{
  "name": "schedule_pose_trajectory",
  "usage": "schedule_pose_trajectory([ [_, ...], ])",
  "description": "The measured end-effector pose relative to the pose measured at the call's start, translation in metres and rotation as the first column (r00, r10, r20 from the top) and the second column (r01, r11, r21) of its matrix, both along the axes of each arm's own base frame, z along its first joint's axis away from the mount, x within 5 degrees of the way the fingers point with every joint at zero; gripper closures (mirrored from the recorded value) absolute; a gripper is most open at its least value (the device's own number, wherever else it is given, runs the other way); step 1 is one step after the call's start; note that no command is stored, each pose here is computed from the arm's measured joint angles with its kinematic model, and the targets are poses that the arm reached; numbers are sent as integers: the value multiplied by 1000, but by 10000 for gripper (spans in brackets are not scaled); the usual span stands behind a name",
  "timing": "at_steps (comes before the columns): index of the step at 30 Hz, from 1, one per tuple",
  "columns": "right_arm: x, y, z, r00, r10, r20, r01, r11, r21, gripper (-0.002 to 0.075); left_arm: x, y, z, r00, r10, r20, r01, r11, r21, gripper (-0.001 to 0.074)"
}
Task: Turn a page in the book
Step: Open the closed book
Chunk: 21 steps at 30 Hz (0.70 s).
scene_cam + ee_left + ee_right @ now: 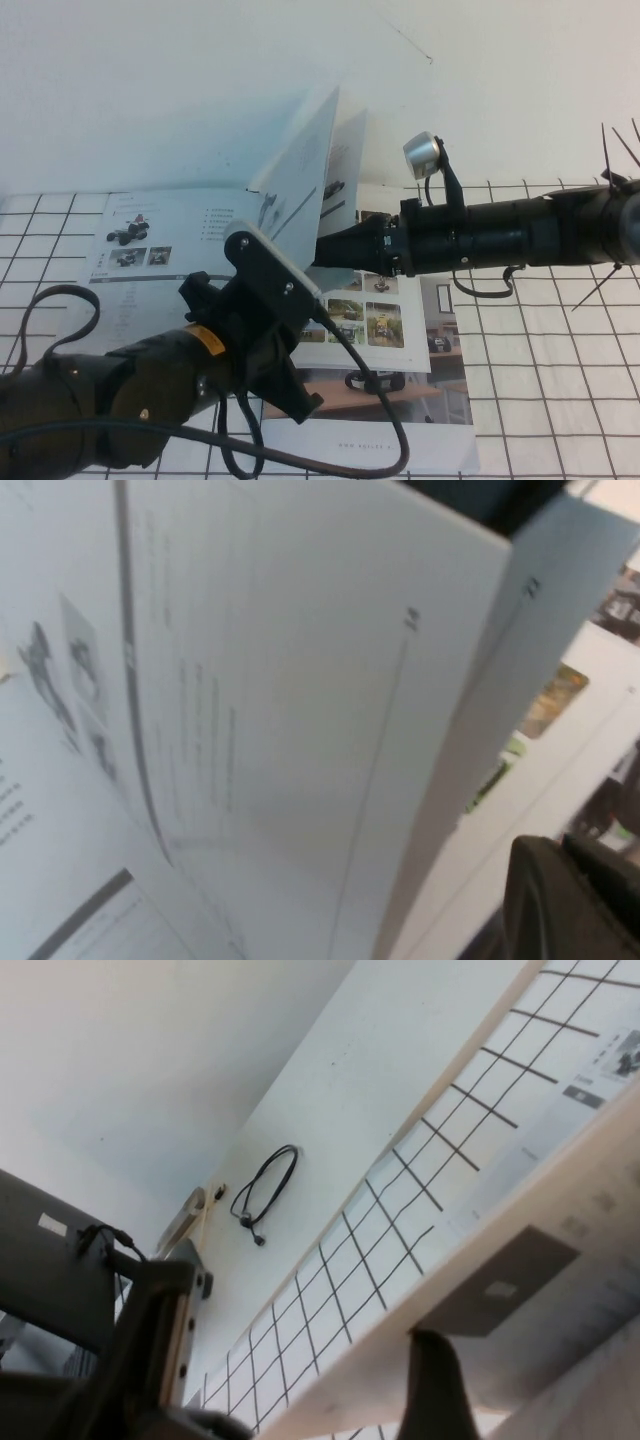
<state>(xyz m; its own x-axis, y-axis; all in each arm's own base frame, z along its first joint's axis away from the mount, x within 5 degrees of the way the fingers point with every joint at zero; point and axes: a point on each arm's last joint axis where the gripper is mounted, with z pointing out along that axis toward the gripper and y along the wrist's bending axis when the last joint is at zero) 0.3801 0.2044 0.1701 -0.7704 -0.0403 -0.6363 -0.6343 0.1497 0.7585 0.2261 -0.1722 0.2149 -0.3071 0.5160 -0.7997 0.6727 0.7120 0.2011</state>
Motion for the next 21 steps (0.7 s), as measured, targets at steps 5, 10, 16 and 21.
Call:
schedule_pose_trajectory([
  [5,0,7,6,1000,21,20,-21,1000,9,291,8,-2,-5,998,37,48,-36,999,-14,738],
  [10,5,18,23,997,39,66,-41,999,33,291,13,-4,-24,998,66,-14,-66,998,2,738],
  [16,8,32,42,991,69,115,-77,995,60,291,18,-5,-31,994,107,-11,-107,994,-16,738],
  [21,6,42,51,989,93,116,-102,992,69,291,22,-4,-26,987,156,31,-154,986,-61,738],
])
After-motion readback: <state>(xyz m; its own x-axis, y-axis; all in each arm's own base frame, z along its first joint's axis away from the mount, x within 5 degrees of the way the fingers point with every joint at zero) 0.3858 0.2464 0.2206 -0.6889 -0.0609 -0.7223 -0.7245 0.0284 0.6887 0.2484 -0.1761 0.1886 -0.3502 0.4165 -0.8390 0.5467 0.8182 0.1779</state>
